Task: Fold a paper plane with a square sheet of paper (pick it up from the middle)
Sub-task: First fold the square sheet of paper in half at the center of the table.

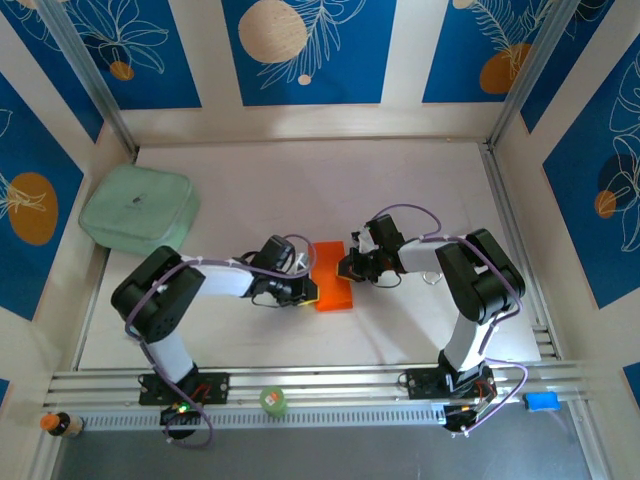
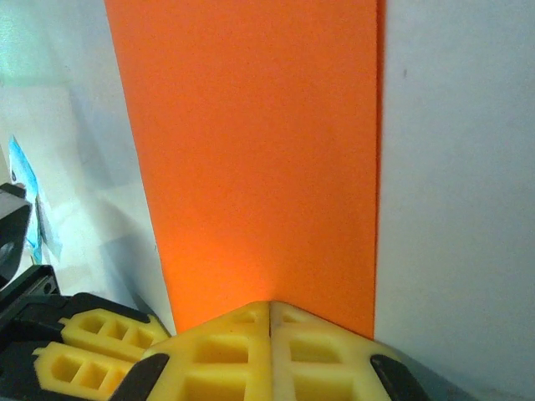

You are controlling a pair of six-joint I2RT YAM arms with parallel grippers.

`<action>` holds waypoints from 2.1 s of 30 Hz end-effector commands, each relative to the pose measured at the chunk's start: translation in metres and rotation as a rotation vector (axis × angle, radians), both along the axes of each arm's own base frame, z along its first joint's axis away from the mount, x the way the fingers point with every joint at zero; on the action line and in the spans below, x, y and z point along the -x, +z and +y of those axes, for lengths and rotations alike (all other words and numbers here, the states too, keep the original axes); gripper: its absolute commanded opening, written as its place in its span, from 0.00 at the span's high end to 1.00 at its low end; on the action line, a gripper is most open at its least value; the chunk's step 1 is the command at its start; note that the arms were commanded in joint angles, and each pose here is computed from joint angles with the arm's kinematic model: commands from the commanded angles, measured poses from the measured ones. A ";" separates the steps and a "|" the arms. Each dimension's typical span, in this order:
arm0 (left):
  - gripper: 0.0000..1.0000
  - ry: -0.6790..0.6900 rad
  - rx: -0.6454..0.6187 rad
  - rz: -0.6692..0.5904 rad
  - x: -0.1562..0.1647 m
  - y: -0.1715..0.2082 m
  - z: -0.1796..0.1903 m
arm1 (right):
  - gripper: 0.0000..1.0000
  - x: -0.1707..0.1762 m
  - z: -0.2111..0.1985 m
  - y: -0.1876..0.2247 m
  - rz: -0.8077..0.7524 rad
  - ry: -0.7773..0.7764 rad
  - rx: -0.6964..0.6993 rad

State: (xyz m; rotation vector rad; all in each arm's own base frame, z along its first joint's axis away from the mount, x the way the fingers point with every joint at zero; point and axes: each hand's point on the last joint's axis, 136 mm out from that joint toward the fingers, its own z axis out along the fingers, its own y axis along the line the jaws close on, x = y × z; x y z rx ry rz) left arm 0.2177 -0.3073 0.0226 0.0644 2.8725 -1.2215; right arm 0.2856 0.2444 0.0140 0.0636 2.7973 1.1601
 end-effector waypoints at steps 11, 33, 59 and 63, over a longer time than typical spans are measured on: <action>0.92 0.018 0.082 0.066 0.009 0.008 -0.024 | 1.00 0.024 -0.024 -0.032 0.117 -0.037 0.117; 0.93 0.002 0.060 0.036 0.017 0.020 -0.018 | 1.00 0.025 -0.026 -0.033 0.120 -0.044 0.124; 0.92 -0.117 -0.073 0.052 0.056 -0.003 0.014 | 1.00 0.021 -0.022 -0.026 0.109 -0.029 0.101; 0.92 -0.051 -0.047 -0.091 0.031 0.030 0.012 | 1.00 0.011 -0.005 0.003 0.046 0.027 0.023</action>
